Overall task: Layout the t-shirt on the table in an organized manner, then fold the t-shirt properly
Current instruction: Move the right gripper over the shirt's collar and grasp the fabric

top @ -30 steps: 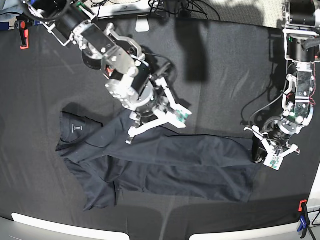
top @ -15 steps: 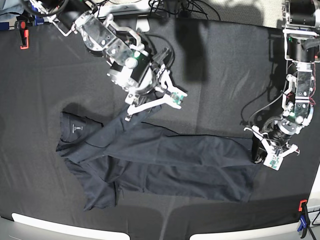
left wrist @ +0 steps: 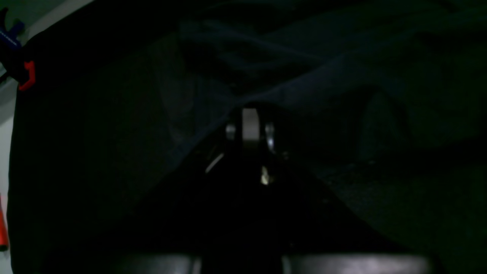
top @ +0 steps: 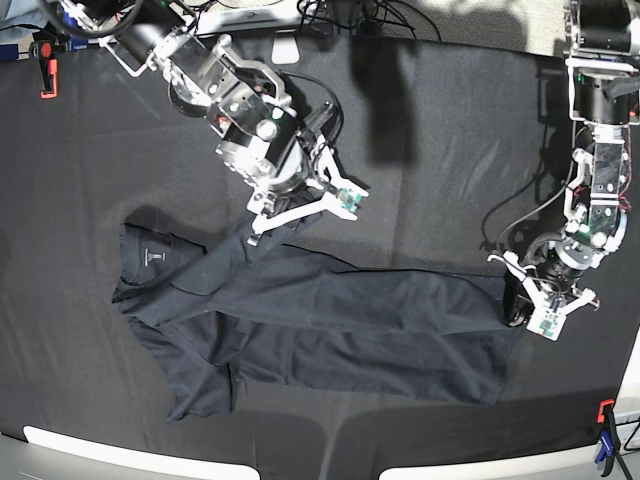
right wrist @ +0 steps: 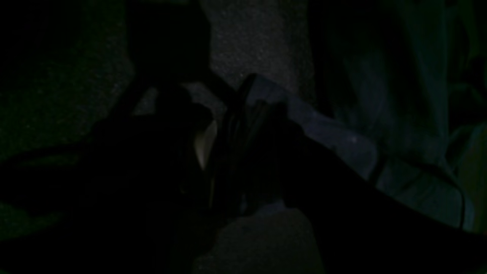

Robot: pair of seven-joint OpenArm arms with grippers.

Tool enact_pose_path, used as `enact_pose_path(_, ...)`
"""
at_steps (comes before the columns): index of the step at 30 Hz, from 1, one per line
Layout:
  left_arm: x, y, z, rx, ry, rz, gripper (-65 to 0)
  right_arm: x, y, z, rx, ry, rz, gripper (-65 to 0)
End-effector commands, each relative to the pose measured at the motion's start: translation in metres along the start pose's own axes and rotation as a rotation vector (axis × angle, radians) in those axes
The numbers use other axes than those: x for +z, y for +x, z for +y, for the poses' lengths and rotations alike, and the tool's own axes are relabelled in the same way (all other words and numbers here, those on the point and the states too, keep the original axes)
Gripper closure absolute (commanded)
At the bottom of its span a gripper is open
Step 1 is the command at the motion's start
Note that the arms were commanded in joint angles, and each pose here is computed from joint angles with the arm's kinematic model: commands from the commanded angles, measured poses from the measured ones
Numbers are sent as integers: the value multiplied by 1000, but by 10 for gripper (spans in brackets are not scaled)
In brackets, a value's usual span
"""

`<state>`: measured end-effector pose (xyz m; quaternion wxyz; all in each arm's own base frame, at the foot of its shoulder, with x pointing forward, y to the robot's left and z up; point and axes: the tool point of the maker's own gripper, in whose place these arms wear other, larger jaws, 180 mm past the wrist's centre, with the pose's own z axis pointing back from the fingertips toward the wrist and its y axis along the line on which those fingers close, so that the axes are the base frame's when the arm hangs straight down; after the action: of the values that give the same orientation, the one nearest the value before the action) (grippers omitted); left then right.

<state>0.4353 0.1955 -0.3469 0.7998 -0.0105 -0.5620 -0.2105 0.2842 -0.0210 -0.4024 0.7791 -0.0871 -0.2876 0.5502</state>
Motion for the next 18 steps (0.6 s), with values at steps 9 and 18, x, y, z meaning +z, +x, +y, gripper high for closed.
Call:
enact_pose_path(9,0,23,14,-12,27,-65,0,-16,-18,-1,-26,10,66,-210)
enact_pose_path(18,0,24,14,-11,28,-66,0,5,-5,-47,41,-221,50,0)
